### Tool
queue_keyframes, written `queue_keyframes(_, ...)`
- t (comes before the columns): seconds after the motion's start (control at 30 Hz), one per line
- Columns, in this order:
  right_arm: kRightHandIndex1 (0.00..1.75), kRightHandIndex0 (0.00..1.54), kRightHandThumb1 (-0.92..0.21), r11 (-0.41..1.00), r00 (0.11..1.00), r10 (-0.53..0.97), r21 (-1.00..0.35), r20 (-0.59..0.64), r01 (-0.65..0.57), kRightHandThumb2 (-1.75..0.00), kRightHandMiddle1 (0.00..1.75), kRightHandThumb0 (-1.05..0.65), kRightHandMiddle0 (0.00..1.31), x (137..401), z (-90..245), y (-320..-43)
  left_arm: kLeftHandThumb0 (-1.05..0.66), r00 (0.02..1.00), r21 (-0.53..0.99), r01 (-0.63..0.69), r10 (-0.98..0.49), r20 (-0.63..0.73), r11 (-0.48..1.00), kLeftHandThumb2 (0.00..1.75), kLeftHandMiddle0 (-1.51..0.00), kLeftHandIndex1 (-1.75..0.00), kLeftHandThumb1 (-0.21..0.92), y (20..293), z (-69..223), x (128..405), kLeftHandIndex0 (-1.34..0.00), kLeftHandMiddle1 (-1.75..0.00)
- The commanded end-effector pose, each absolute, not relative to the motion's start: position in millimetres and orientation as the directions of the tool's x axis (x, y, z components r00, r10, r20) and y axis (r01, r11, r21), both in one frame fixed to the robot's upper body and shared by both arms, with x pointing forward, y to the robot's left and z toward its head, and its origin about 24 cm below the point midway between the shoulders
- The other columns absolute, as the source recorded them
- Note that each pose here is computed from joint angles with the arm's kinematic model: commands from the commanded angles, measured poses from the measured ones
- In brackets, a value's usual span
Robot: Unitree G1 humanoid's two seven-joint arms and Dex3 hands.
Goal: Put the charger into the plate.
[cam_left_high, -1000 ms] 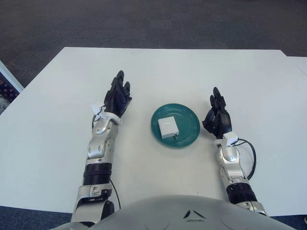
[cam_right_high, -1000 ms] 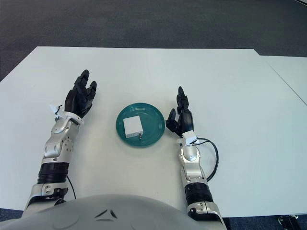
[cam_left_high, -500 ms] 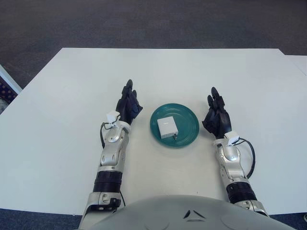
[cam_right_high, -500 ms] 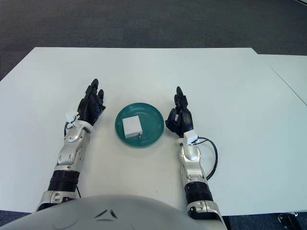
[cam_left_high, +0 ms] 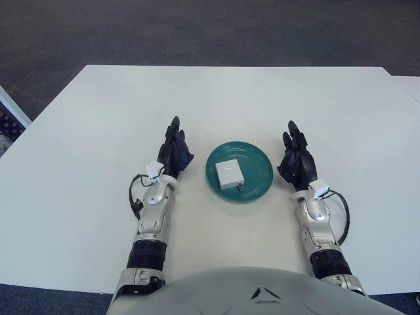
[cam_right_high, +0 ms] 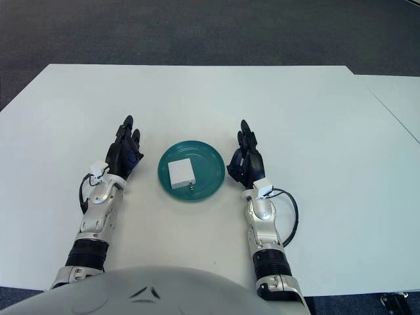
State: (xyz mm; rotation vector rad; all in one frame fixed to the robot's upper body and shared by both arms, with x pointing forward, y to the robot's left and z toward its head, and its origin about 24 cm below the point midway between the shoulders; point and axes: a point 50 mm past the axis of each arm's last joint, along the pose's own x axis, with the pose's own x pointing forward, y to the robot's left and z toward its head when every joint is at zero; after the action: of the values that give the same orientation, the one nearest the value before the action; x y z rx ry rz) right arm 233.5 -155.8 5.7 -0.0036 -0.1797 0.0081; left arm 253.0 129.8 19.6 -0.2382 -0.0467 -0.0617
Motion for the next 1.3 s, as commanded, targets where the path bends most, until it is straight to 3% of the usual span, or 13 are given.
queue_keyframes(0.0,0.0,0.02,-0.92,1.0,0.999,-0.002,-0.006,0.041,0.002,-0.97,0.1,-0.87,0.0,211.7,-23.4,-154.6,-1.05,0.999,-0.259,0.038,-0.027,0.044,0.965,0.93,0.0,0.0,0.92,127.7,14.5,249.3,0.0,0.0)
queue_keyframes(0.57,0.0,0.01,-0.92,0.999,1.0,0.0,0.035,0.024,-0.001,-0.99,0.11,-0.87,0.0,210.5,-21.5,-154.9,-1.05,0.977,-0.3,-0.198,0.214,0.02,0.933,0.95,0.0,0.0,0.92,126.5,-3.7,229.5,0.0,0.0)
queue_keyframes(0.73,0.0,0.0,-0.92,0.998,1.0,-0.004,0.062,-0.001,0.005,-0.99,0.1,-0.87,0.0,211.3,-22.1,-157.0,-1.05,0.967,-0.287,-0.232,0.252,0.032,0.929,0.97,-0.03,-0.03,0.92,111.9,-7.8,222.7,-0.05,-0.01)
queue_keyframes(0.9,0.0,0.01,-0.92,0.997,1.0,0.003,0.073,-0.018,-0.001,-0.99,0.1,-0.87,0.0,212.5,-22.7,-157.2,-1.04,0.969,-0.279,-0.226,0.245,0.035,0.933,1.0,-0.1,-0.08,0.92,102.8,-9.8,214.3,-0.1,-0.02)
queue_keyframes(1.0,0.01,0.01,-0.92,0.997,0.999,0.007,0.081,-0.033,-0.004,-0.99,0.1,-0.87,0.0,213.6,-23.9,-157.1,-1.02,0.982,-0.25,-0.182,0.19,0.009,0.951,1.03,-0.12,-0.1,0.92,113.7,-8.0,212.5,-0.11,-0.01)
queue_keyframes(1.13,0.0,0.01,-0.92,0.997,0.999,0.009,0.083,-0.04,-0.005,-0.99,0.1,-0.88,0.0,213.6,-24.7,-157.1,-1.02,0.987,-0.228,-0.157,0.156,-0.02,0.961,1.04,-0.13,-0.29,0.92,127.0,-12.8,215.9,-0.02,0.0)
queue_keyframes(1.27,0.0,0.01,-0.92,0.996,0.999,0.01,0.085,-0.04,-0.006,-0.99,0.1,-0.88,0.0,213.8,-25.3,-157.2,-1.03,0.99,-0.244,-0.139,0.14,-0.014,0.96,1.03,-0.13,-0.33,0.92,128.9,-9.9,212.7,-0.01,0.0)
